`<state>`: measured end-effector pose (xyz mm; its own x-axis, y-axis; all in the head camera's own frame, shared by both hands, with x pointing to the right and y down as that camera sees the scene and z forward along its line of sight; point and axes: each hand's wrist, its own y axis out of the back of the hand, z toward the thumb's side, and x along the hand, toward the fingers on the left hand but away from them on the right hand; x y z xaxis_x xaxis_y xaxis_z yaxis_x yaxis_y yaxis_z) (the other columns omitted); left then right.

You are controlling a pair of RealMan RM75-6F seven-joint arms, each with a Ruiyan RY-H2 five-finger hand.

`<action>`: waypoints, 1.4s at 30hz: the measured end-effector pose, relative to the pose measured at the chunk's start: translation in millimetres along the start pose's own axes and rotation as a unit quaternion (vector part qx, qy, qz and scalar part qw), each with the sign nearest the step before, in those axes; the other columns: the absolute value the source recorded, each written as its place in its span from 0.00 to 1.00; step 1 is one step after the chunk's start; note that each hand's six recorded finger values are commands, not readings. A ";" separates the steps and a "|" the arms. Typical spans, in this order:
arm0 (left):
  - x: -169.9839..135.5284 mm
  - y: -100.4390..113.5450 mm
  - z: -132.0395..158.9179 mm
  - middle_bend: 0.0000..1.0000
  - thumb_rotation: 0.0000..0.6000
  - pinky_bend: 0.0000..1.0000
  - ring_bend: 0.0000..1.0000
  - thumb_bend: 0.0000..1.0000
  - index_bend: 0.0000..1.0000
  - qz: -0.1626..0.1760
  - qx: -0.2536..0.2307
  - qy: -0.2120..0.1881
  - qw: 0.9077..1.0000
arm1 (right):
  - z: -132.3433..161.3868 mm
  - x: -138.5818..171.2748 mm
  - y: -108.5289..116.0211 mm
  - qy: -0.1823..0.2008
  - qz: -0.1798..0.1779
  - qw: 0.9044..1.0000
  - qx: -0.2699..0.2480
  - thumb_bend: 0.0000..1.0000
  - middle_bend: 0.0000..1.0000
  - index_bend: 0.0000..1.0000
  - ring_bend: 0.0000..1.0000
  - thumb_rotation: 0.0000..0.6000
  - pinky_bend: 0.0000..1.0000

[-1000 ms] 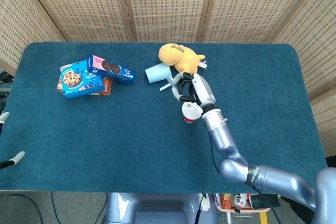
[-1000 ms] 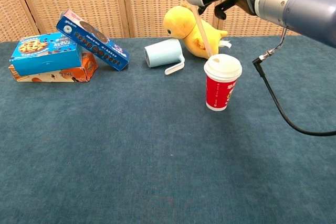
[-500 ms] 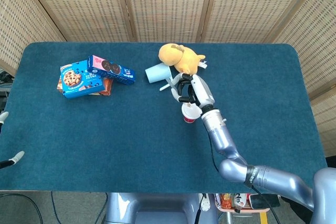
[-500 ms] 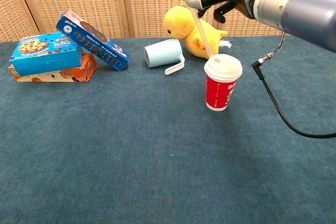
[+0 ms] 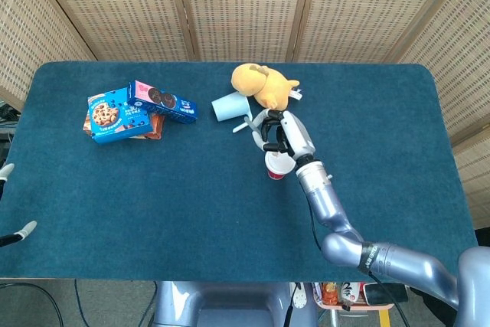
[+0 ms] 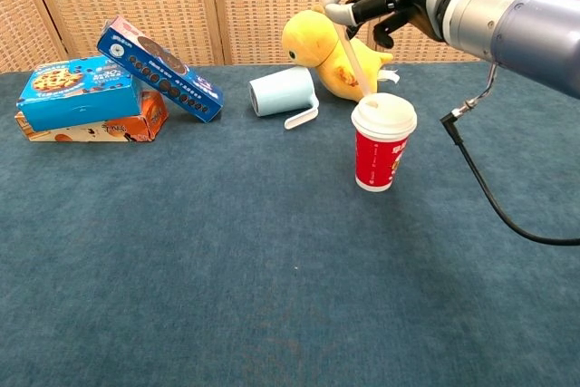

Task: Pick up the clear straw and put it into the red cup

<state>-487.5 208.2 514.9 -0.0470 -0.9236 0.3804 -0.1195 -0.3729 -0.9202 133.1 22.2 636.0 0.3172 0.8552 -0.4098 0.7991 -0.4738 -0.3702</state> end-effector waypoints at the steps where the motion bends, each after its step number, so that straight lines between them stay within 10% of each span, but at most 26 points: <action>1: 0.0 -0.2 0.2 0.00 1.00 0.00 0.00 0.18 0.00 0.000 0.000 0.000 1.000 | -0.9 0.1 -0.2 0.000 0.000 1.000 0.000 0.54 0.77 0.78 0.58 1.00 0.84; 42: 1.0 -10.9 -1.1 0.00 1.00 0.00 0.00 0.18 0.00 -0.017 0.002 0.002 1.000 | -51.6 15.2 1.3 0.006 0.042 0.998 0.048 0.58 0.72 0.78 0.58 1.00 0.82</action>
<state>-487.4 211.5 525.4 -0.0478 -0.9103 0.4111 -0.1175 -0.4036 -0.9074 165.3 45.5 672.3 0.3875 0.8135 -0.4337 0.7174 -0.5616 -0.4124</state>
